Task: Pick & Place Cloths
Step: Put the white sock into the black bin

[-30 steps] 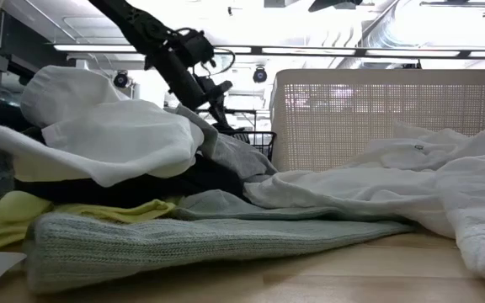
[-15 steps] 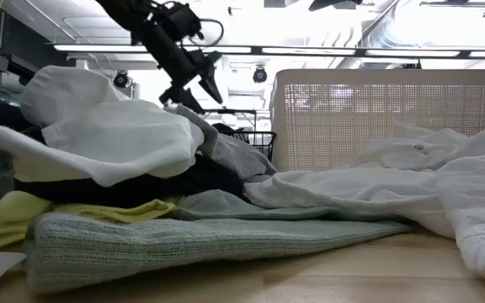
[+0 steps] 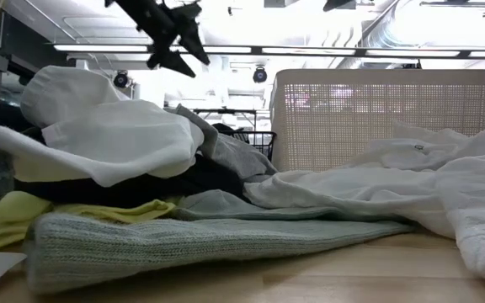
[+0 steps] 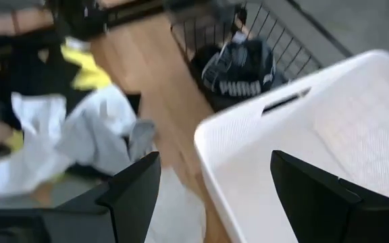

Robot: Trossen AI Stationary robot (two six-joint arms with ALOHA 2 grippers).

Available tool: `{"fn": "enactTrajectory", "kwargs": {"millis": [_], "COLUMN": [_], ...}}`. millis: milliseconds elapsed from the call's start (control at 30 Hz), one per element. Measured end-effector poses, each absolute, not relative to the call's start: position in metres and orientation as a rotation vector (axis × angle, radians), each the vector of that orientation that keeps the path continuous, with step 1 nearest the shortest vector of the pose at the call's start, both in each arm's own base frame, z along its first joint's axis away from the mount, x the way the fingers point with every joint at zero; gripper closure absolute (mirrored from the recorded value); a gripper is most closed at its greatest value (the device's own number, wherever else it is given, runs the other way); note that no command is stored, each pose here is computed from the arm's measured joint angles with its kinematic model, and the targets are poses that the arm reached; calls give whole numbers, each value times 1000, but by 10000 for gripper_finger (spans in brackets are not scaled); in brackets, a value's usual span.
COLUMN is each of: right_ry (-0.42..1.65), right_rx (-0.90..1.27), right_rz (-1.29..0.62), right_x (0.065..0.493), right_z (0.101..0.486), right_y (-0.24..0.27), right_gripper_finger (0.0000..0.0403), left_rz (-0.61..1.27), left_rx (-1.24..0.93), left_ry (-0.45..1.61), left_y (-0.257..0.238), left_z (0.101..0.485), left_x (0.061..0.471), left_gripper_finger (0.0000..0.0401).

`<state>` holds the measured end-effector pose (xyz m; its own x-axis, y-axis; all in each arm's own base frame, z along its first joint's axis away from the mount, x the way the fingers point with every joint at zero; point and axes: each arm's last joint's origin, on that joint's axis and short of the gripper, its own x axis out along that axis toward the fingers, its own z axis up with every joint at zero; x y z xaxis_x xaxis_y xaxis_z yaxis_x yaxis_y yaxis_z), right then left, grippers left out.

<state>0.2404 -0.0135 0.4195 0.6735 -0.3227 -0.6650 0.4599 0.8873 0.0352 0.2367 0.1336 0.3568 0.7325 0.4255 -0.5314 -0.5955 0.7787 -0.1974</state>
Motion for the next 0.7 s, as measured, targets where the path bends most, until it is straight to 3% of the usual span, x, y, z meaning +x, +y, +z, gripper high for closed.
{"fn": "enactTrajectory", "kwargs": {"millis": [433, 700], "right_ry": [791, 782], "right_rx": [184, 299], "right_rz": [-383, -346], "right_x": [219, 198], "right_z": [395, 365], "right_y": [32, 64], "right_gripper_finger": [130, 130], "left_rz": [547, 452], "left_rx": [-192, -190], "left_ry": [575, 594], "left_y": [70, 40], "left_z": [369, 342], "left_x": [223, 219], "left_gripper_finger": [121, 121]}}
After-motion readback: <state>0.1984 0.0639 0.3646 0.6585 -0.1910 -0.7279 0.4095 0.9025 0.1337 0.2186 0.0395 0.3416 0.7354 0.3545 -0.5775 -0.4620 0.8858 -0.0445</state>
